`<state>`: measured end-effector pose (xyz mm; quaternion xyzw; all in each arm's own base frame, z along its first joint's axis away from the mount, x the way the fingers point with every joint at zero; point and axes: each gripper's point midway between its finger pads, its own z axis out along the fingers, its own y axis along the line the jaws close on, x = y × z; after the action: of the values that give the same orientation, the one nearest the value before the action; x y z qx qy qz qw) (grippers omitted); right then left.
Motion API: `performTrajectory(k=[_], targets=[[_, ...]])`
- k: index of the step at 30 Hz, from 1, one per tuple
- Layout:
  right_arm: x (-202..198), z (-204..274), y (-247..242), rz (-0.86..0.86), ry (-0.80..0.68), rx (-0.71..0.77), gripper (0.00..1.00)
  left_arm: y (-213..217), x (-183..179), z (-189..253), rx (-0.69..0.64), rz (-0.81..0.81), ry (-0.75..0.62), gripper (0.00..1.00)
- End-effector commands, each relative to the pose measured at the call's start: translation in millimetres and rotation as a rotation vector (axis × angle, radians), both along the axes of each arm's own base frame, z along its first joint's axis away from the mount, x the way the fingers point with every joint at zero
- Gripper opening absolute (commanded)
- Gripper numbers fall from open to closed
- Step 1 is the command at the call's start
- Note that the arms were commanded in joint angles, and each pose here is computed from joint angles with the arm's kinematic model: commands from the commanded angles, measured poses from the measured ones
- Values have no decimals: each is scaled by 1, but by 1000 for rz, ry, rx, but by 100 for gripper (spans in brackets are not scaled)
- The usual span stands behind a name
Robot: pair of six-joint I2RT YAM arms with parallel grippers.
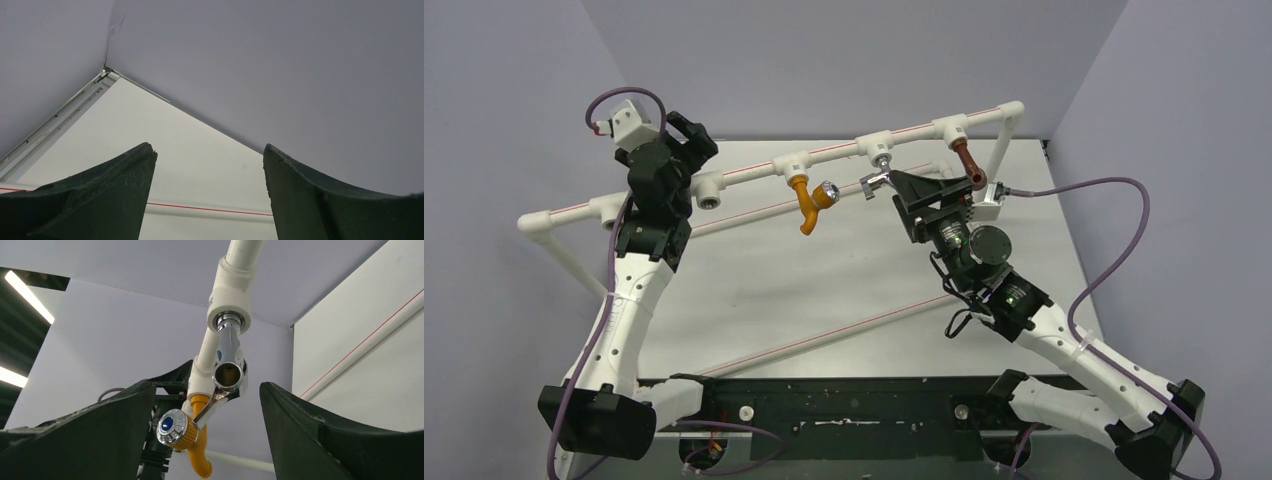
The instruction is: Install the water faucets
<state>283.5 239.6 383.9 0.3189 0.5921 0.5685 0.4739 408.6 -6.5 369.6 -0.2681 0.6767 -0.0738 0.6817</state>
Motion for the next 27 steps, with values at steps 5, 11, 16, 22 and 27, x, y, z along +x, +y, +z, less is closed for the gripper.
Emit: performTrajectory(k=[5,11,16,22,27], targets=[[-16,26,-19,-26,-165,-267,78,1,-16,-125,65,-12,410,76],[-25,40,-22,-11,-360,-554,76,0,-16,-126,64,-14,413,76],[-28,48,-17,25,-513,-810,74,-1,-16,-126,61,-20,412,76],[-30,46,-11,92,-731,-1160,74,-3,-15,-126,56,-33,410,76],[-39,37,-8,151,-965,-1425,76,-4,-15,-125,52,-37,409,76]])
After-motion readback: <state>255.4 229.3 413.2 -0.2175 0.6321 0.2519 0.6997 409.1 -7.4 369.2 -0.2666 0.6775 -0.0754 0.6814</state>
